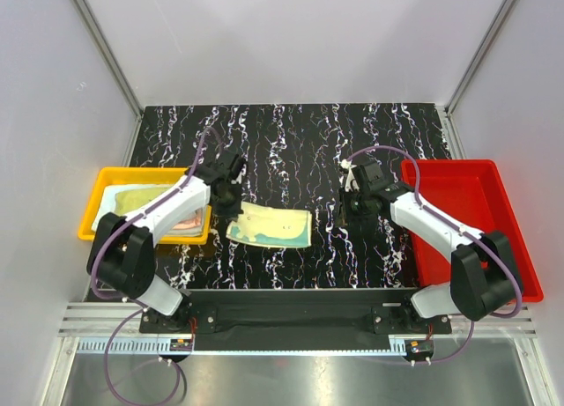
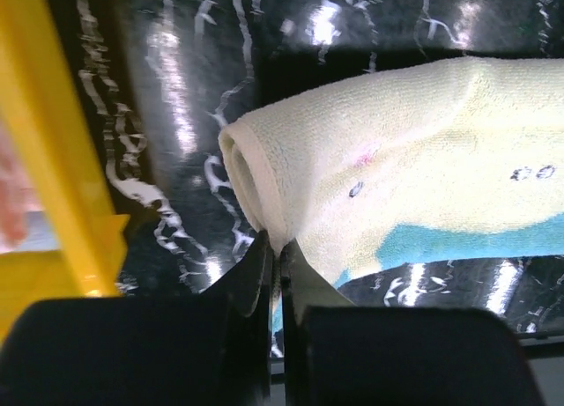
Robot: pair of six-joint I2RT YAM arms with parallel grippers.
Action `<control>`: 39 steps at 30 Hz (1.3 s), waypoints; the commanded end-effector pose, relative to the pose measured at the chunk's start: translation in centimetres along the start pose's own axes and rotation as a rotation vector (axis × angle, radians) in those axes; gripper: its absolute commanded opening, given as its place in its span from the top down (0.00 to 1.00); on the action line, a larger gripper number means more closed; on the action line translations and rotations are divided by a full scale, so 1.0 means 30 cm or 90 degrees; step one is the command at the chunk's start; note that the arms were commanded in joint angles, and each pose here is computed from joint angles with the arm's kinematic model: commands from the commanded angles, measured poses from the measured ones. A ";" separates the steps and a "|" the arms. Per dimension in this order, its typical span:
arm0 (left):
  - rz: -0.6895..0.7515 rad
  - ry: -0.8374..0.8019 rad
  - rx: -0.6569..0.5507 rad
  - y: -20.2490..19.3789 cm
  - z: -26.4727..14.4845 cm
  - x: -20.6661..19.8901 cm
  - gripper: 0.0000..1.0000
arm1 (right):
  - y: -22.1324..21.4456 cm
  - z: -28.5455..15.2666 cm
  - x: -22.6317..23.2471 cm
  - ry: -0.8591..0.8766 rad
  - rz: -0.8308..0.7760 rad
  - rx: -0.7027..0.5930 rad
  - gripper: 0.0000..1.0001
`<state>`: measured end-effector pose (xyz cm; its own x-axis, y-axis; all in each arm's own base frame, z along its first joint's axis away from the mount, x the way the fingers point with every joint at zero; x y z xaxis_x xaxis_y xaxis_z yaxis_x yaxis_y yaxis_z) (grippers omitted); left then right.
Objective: Fold and stack the towels
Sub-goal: Neatly place the folded towel into the bin
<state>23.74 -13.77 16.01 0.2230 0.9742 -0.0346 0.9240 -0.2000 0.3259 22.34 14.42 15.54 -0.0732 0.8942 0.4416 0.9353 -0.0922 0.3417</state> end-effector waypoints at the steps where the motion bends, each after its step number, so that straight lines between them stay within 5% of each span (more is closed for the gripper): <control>1: 0.021 0.065 -0.034 0.023 -0.116 0.093 1.00 | 0.034 -0.041 0.028 0.028 -0.021 -0.041 1.00; 12: 0.002 0.243 -0.066 0.035 -0.338 0.350 1.00 | 0.042 -0.057 0.031 0.025 -0.036 -0.050 1.00; 25: -0.144 0.469 -0.072 0.068 -0.464 0.678 1.00 | 0.079 -0.083 0.063 0.051 -0.057 -0.070 1.00; 33: -0.188 0.553 -0.064 0.063 -0.315 0.837 0.99 | 0.106 -0.087 0.080 0.056 -0.076 -0.070 1.00; 35: -0.215 0.571 -0.041 0.077 -0.269 0.875 0.84 | 0.112 -0.082 0.079 0.057 -0.079 -0.071 1.00; 36: -0.230 0.594 0.004 0.059 -0.275 0.890 0.63 | 0.110 -0.081 0.078 0.055 -0.083 -0.070 0.99; 39: -0.268 0.639 0.004 0.103 -0.332 0.908 0.44 | 0.112 -0.081 0.075 0.047 -0.082 -0.074 0.94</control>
<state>28.44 11.97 22.05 -0.3235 0.7291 0.6032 0.9301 0.1278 0.3444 23.82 14.87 18.57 -0.1861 0.8760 0.4449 0.8894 -0.0423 0.4552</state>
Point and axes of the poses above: each gripper's point midway between its finger pads, its own z axis out along the fingers, its own x axis along the line the jaws close on, y = z × x, the point moved 9 cm from there along -z, back along the fingers, and after that the axes turned 12 degrees about z, right-handed, at the moved point
